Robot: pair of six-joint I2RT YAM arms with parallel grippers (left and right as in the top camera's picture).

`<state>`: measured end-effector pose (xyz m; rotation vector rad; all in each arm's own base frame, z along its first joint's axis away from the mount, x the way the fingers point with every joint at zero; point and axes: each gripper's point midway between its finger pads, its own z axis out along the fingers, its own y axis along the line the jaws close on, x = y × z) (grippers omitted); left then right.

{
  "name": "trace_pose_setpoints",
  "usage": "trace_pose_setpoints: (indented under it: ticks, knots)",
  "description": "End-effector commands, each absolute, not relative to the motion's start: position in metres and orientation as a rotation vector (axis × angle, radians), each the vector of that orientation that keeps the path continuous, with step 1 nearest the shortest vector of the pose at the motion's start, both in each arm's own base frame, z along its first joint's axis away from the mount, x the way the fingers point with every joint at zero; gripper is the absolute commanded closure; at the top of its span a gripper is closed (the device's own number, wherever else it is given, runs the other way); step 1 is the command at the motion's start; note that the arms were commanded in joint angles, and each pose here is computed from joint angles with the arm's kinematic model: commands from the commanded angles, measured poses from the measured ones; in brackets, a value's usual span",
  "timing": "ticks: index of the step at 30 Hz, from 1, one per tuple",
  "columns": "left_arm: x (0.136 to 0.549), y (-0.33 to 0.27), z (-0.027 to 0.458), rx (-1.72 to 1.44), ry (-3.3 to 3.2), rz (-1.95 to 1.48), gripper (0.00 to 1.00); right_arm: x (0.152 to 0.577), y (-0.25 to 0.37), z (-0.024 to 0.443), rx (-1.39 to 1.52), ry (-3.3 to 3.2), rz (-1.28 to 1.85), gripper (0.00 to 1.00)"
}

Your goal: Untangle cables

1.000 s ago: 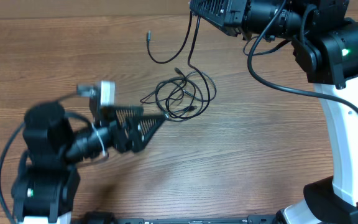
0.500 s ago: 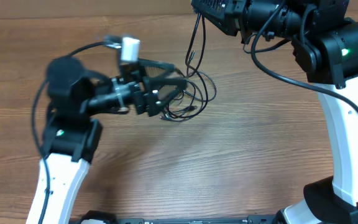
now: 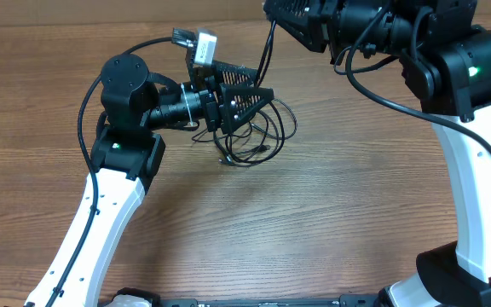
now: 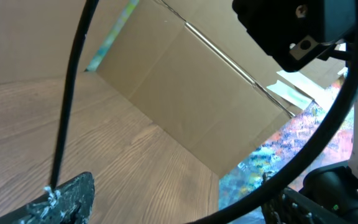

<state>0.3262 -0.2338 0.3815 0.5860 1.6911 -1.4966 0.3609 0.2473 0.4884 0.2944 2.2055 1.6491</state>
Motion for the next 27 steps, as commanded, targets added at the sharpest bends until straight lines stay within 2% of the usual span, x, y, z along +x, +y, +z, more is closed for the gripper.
trace_pose_setpoints:
  ticks: [1,4,5,6,9,12,19,22,25,27]
  knots:
    - [0.319,-0.237,0.390,0.659,1.648,-1.515,0.22,0.355,0.244,0.500,0.277,2.176,1.656,0.96]
    - [0.311,-0.238,0.393,0.711,1.627,-1.537,0.38,0.355,0.244,0.500,0.278,2.176,1.656,0.96]
    - [0.310,-0.238,0.392,0.712,1.631,-1.545,0.50,0.355,0.244,0.500,0.277,2.175,1.656,0.96]
    - [0.310,-0.239,0.392,0.703,1.639,-1.554,0.58,0.355,0.244,0.500,0.277,2.175,1.656,0.96]
    - [0.307,-0.239,0.392,0.703,1.652,-1.583,0.68,0.357,0.243,0.499,0.288,2.170,1.644,0.96]
    - [0.306,-0.239,0.391,0.700,1.664,-1.594,0.96,0.370,0.229,0.498,0.353,2.140,1.586,0.96]
    - [0.321,-0.232,0.395,0.513,1.733,-1.635,0.96,0.394,0.169,0.477,0.583,2.149,1.476,0.96]
    - [0.326,-0.231,0.410,0.458,1.706,-1.647,0.96,0.398,0.146,0.465,0.658,2.166,1.408,0.75]
    - [0.330,-0.227,0.436,0.391,1.654,-1.662,0.96,0.404,0.120,0.458,0.601,2.157,1.286,0.53]
    - [0.333,-0.225,0.453,0.342,1.632,-1.670,0.96,0.408,0.104,0.453,0.580,2.154,1.211,0.30]
